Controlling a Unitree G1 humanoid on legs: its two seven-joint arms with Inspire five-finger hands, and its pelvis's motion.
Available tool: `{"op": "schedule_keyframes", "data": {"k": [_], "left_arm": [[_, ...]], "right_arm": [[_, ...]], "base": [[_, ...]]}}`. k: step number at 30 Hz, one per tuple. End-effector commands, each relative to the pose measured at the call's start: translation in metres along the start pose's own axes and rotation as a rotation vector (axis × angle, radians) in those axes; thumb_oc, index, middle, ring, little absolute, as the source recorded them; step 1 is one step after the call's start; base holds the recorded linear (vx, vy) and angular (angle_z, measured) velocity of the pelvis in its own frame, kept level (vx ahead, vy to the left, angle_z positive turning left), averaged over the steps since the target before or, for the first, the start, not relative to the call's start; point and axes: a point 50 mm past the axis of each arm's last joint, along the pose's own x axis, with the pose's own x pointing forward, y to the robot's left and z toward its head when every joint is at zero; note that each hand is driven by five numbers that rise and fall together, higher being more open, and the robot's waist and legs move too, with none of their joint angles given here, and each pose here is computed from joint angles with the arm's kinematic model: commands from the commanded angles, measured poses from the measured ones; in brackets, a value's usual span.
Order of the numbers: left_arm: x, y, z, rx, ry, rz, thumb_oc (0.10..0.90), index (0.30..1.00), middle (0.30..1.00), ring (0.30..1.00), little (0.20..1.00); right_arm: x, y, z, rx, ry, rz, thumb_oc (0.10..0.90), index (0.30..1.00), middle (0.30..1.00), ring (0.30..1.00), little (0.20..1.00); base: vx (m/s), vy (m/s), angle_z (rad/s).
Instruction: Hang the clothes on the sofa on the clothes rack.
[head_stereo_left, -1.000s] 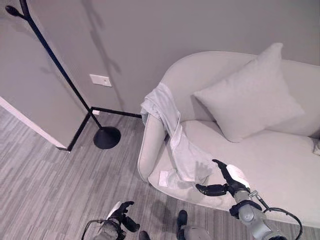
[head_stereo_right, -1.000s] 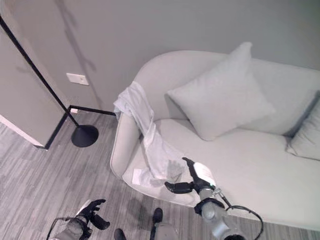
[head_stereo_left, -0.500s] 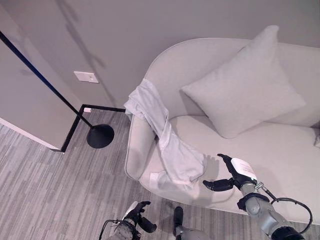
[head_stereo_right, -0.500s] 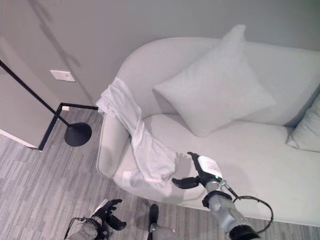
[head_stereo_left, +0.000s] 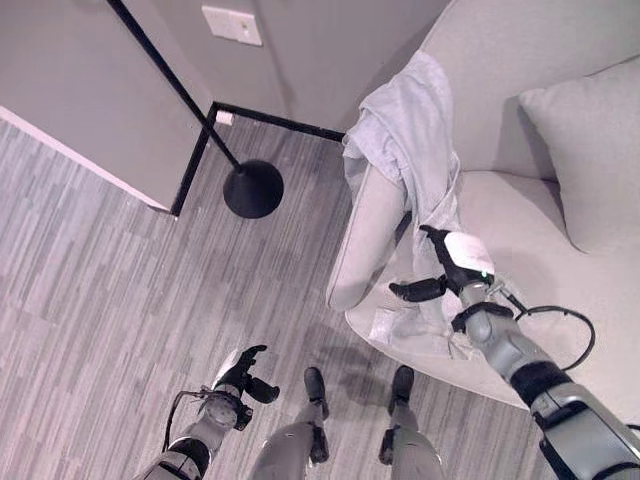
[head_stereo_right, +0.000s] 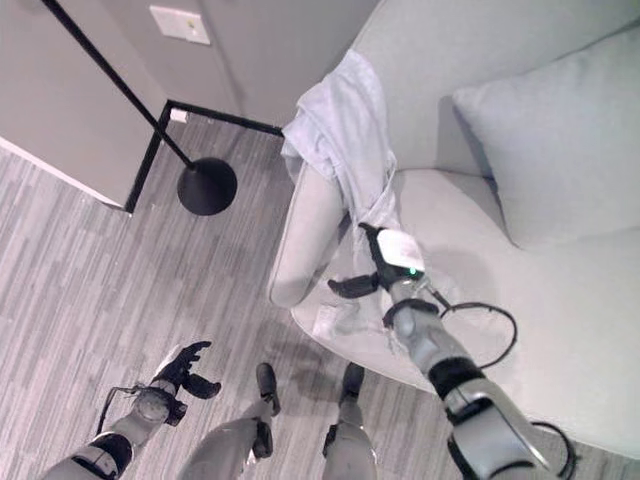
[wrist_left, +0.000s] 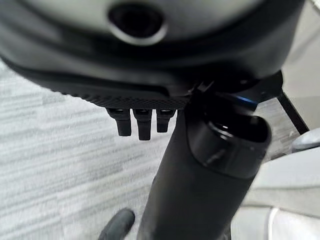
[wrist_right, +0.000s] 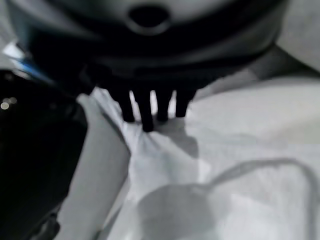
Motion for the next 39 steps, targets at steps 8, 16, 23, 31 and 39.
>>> {"op": "schedule_keyframes", "data": {"k": [8,16,23,31,39], "left_arm": [[-0.007,0.0,-0.016,-0.069,0.036,0.08,0.8,0.9,0.9,0.9,0.9],[-0.012,-0.005,-0.021,-0.081,0.039,0.093,0.8,0.9,0.9,0.9,0.9],[-0.022,-0.007,-0.042,-0.068,0.105,0.097,0.8,0.9,0.9,0.9,0.9],[-0.024,-0.009,-0.043,-0.023,0.092,0.091,0.8,0.9,0.9,0.9,0.9],[-0.022,-0.016,-0.035,0.022,0.051,0.053,0.8,0.9,0.9,0.9,0.9]], "right_arm": [[0.021,-0.06,0.003,-0.099,-0.003,-0.356,0.8,0.9,0.9,0.9,0.9],[0.008,-0.088,0.03,-0.058,-0.136,-0.537,0.8,0.9,0.9,0.9,0.9],[-0.03,-0.083,0.04,-0.057,-0.261,-0.541,0.8,0.9,0.9,0.9,0.9],[-0.056,-0.075,0.044,-0.058,-0.328,-0.52,0.8,0.9,0.9,0.9,0.9],[-0.028,-0.054,0.033,0.094,-0.173,-0.485,0.8,0.9,0.9,0.9,0.9]], "base": [[0.08,-0.061,-0.09],[0.05,-0.033,0.01],[0.02,-0.06,0.0],[0.0,-0.074,-0.06],[0.0,-0.049,-0.05]]}}
